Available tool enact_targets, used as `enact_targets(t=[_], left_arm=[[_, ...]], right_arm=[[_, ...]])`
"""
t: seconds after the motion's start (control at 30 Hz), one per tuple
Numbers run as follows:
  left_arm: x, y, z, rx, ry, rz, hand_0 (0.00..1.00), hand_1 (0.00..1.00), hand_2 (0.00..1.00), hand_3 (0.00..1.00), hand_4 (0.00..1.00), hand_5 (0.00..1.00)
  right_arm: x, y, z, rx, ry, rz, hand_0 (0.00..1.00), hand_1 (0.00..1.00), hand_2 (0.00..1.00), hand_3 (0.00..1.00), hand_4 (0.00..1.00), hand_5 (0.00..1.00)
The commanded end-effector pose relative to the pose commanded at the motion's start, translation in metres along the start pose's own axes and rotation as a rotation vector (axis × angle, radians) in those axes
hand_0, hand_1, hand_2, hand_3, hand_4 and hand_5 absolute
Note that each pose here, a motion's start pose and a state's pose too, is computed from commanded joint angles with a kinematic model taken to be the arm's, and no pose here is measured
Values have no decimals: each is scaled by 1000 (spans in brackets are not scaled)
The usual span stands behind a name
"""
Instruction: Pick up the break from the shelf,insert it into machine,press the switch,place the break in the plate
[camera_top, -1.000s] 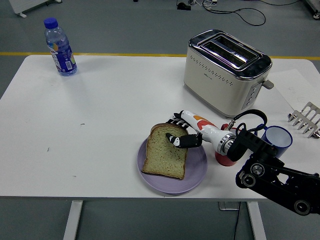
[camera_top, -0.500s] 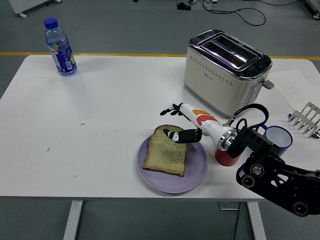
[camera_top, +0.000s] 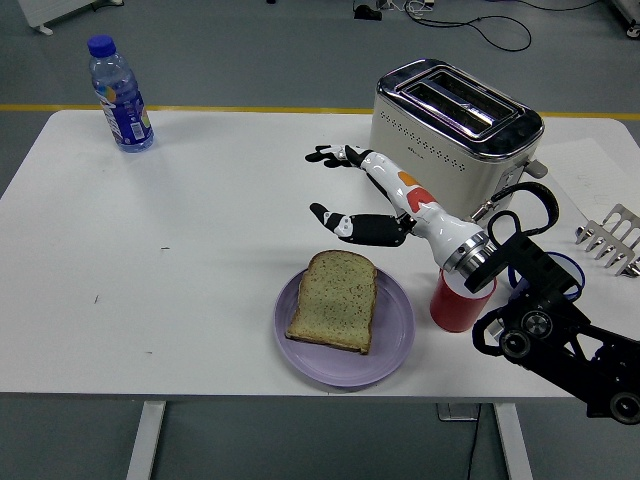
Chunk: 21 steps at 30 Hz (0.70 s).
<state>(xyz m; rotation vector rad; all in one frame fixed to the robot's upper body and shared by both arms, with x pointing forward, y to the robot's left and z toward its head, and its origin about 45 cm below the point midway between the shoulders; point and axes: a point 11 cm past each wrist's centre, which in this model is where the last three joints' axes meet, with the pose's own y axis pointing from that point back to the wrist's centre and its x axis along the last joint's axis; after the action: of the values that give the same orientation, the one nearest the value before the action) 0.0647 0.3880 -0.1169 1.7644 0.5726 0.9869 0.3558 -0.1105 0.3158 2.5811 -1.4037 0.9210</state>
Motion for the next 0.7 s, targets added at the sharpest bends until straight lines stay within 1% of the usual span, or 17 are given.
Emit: enact_targets(t=[0.07, 0.1, 0.13, 0.17, 0.2, 0.27, 0.3, 0.37, 0.47, 0.53, 0.6, 0.7], left_arm=[[0, 0, 0, 0, 1, 0, 597, 454, 450, 547, 280, 944], [0, 0, 0, 0, 1, 0, 597, 454, 450, 546, 279, 944], [0, 0, 0, 1, 0, 0, 597, 454, 450, 546, 279, 944], [0, 0, -1, 1, 0, -1, 597, 454, 450, 546, 279, 944], [0, 0, -1, 2, 0, -1, 597, 454, 450, 546, 279, 944], [0, 0, -1, 3, -1, -1, 597, 454, 450, 546, 279, 944], [0, 0, -2, 3, -1, -2, 597, 454, 448, 546, 279, 944], [0, 0, -2, 4, -1, -2, 597, 454, 448, 546, 279, 944], [-1, 0, -2, 4, 1, -2, 597, 454, 448, 546, 279, 944], [-1, 0, -2, 4, 1, -2, 597, 454, 446, 546, 280, 943], [-1, 0, -3, 5, 1, -2, 597, 454, 446, 546, 280, 943], [0, 0, -3, 5, 2, -1, 597, 454, 444, 546, 279, 942]], right_arm=[[10, 0, -17, 70, -81, 21, 886, 829, 895, 809, 705, 255], [12, 0, -18, 72, -118, 26, 825, 799, 835, 794, 682, 245], [22, 2, -30, 126, -164, 33, 825, 799, 835, 794, 682, 245], [29, 3, -37, 154, -203, 44, 825, 799, 835, 794, 682, 245], [32, 3, -40, 159, -246, 53, 825, 799, 835, 794, 682, 245], [47, 7, -47, 184, -333, 66, 825, 799, 835, 794, 682, 245], [55, 9, -48, 191, -363, 74, 783, 750, 780, 748, 664, 254], [76, 14, -48, 197, -439, 112, 783, 750, 780, 748, 664, 254], [109, 25, -38, 185, -557, 213, 783, 750, 780, 748, 664, 254], [129, 33, -30, 184, -635, 284, 766, 738, 765, 751, 650, 258], [148, 45, -17, 174, -713, 364, 766, 738, 765, 751, 650, 258], [172, 64, 3, 151, -826, 480, 758, 733, 757, 759, 639, 259]])
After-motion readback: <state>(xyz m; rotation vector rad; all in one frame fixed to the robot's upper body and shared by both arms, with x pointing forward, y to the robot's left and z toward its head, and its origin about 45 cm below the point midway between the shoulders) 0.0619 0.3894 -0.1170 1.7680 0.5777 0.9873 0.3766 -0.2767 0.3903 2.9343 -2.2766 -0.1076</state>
